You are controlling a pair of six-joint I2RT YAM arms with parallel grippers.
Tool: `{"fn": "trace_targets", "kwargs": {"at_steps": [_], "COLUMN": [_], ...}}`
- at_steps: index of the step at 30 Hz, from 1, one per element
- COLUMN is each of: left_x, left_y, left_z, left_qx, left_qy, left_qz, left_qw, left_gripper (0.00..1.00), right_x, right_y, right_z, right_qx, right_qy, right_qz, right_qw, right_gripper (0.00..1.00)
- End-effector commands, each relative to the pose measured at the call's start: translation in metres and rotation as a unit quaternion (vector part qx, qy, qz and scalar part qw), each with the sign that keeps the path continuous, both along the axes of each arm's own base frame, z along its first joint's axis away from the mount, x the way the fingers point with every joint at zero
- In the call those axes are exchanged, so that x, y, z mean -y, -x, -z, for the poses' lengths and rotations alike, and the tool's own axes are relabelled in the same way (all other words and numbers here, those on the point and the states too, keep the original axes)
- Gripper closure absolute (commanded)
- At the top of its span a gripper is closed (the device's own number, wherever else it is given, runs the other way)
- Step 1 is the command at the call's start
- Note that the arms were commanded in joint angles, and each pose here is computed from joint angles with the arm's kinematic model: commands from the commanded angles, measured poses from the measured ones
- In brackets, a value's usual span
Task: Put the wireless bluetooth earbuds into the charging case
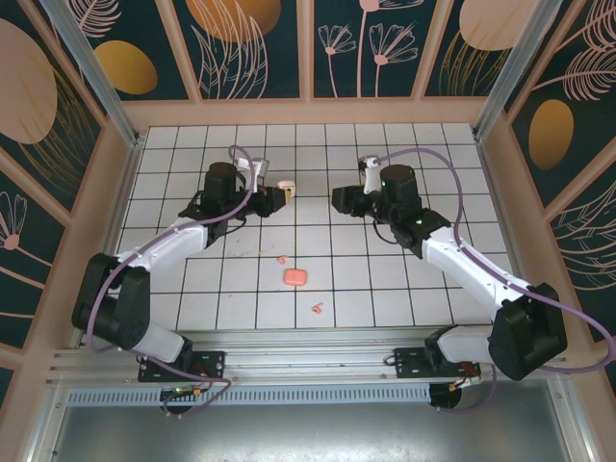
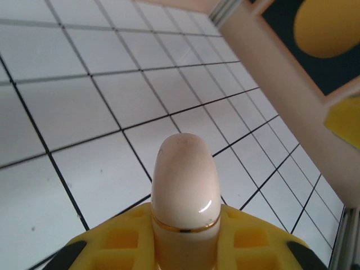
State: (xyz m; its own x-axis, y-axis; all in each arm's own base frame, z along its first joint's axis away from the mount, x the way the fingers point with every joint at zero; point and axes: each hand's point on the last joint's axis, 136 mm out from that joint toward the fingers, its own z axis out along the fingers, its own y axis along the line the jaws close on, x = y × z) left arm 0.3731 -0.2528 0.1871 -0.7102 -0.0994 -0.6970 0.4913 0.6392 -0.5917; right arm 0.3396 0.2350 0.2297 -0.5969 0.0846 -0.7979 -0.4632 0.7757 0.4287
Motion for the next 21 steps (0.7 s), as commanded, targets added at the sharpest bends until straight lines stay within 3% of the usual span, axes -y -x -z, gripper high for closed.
{"fn": "trace_targets", "kwargs": {"at_steps": [1,6,12,21], "left_x": [0.007,0.02,0.033,0.052], "left_y": [-0.006,-0.017,-0.029,-0.037], "left_z": [0.023,0.065,0.09,0.13], "left_qx": [-0.095,-0.173,-0.216,-0.278], "left_qy": [0.003,-0.017,-0.037,-0.035], "left_qz": [-0.048,-0.058,-0.047,-0.024], "left_qw": [0.994,0.983,0.974,0.96], "left_gripper": [0.86,0.85,0.83,0.81], "right_x": [0.018,0.023,0.022,0.032], "right_y": [0.0,0.003,0.01,0.016], "right_z": [0.004,0.012,0.015,0.023], "right_qx": [-0.01,-0.022,-0.04,-0.045], "right_qy": [-0.015,-0.026,-0.059,-0.045], "right_qz": [0.06,0.074,0.081,0.098], "right_qw": [0.998,0.997,0.994,0.993], "right_gripper": [0.46,0.46,0.46,0.47]}}
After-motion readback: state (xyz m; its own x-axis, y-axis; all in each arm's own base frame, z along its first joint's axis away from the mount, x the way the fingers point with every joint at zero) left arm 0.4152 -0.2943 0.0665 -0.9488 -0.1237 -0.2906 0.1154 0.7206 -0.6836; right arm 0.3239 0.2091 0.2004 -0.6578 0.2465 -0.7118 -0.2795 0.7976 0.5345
